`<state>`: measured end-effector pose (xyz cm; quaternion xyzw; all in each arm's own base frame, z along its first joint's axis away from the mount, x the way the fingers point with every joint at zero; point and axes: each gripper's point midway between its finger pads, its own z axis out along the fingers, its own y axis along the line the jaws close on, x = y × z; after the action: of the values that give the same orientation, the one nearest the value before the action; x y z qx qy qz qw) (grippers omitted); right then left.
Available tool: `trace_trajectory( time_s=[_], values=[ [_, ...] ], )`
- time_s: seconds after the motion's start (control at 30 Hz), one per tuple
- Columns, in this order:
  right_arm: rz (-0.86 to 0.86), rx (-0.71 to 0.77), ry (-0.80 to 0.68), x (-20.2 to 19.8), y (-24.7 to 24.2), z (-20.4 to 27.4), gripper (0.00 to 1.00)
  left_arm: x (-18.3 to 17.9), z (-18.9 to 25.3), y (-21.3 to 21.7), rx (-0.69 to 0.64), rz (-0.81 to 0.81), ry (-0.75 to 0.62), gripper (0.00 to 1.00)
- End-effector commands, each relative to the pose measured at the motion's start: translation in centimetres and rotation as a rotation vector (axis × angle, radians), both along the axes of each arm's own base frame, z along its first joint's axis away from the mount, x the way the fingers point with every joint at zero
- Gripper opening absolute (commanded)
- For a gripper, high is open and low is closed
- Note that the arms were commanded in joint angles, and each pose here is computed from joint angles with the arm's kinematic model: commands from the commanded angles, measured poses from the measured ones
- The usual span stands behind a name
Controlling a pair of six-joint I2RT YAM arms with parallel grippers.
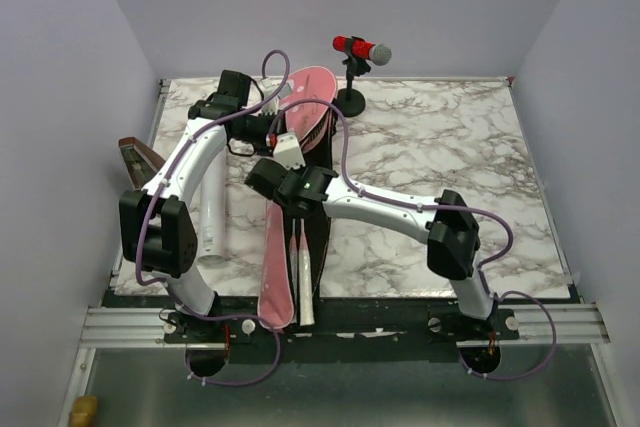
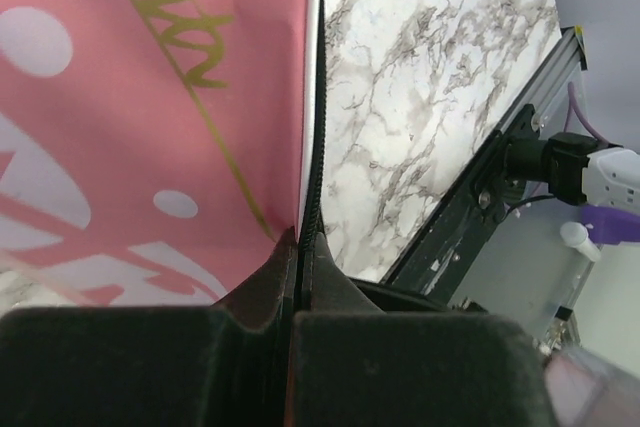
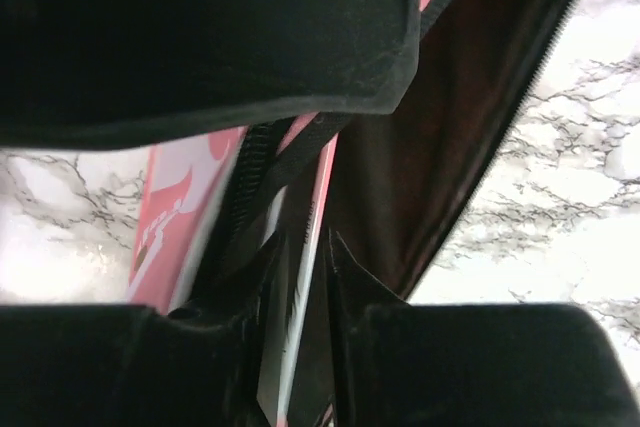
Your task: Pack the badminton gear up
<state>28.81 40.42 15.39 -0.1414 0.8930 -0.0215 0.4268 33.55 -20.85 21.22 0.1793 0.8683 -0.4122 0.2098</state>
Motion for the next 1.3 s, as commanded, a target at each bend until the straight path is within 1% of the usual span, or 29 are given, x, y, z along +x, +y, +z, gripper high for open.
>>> trace_trajectory(
  time_s=[0.0, 0.07, 0.1, 0.2, 0.3, 0.4, 0.43, 0.47, 0.6, 0.67, 0.73, 0.9, 1.07, 1.27],
  values=[
    [0.019, 0.279, 0.000, 0.7, 1.5, 2.7, 0.32, -2.0, 3.3, -1.6, -0.111, -0.082, -0.004, 0.00],
    [0.044, 0.365, 0.026, 0.3, 1.4, 3.2, 0.36, -1.9, 3.4, -1.6, -0.113, -0.081, -0.003, 0.00],
    [0.053, 0.384, 0.040, 0.1, 1.0, 2.9, 0.38, -2.0, 3.4, -1.7, -0.115, -0.081, 0.000, 0.00],
    [0.079, 0.463, 0.049, -0.8, 0.8, 4.3, 0.45, -1.9, 3.4, -1.7, -0.114, -0.080, -0.002, 0.00],
    [0.049, 0.507, 0.044, -1.5, -0.9, 5.2, 0.46, -1.8, 3.5, -1.7, -0.113, -0.078, -0.002, 0.00],
    [-0.012, 0.519, 0.037, -2.0, -3.9, 5.1, 0.48, -1.9, 3.7, -1.7, -0.114, -0.080, -0.004, 0.00],
    [-0.075, 0.500, 0.051, -2.6, -6.7, 3.4, 0.52, -1.9, 3.7, -1.7, -0.114, -0.080, -0.003, 0.00],
    [-0.093, 0.497, 0.066, -3.0, -7.6, 2.5, 0.55, -1.9, 3.7, -1.7, -0.116, -0.081, -0.004, 0.00],
    [-0.104, 0.523, 0.127, -4.1, -9.4, -1.3, 0.59, -1.9, 3.8, -1.7, -0.117, -0.081, -0.003, 0.00],
    [-0.111, 0.529, 0.140, -4.2, -9.9, -2.8, 0.60, -1.8, 3.9, -1.7, -0.118, -0.081, -0.006, 0.00],
    [-0.114, 0.542, 0.158, -4.0, -10.1, -4.0, 0.63, -1.9, 3.9, -1.7, -0.117, -0.080, -0.005, 0.00],
    [-0.127, 0.576, 0.184, -3.2, -10.7, -6.3, 0.64, -1.9, 3.9, -1.7, -0.116, -0.078, -0.004, 0.00],
    [-0.049, 0.696, 0.190, -3.3, -8.9, -6.3, 0.64, -1.9, 3.9, -1.7, -0.117, -0.076, -0.004, 0.00],
    [-0.013, 0.746, 0.225, -3.4, -7.5, -7.5, 0.63, -1.8, 3.8, -1.6, -0.113, -0.074, -0.005, 0.00]
  ],
)
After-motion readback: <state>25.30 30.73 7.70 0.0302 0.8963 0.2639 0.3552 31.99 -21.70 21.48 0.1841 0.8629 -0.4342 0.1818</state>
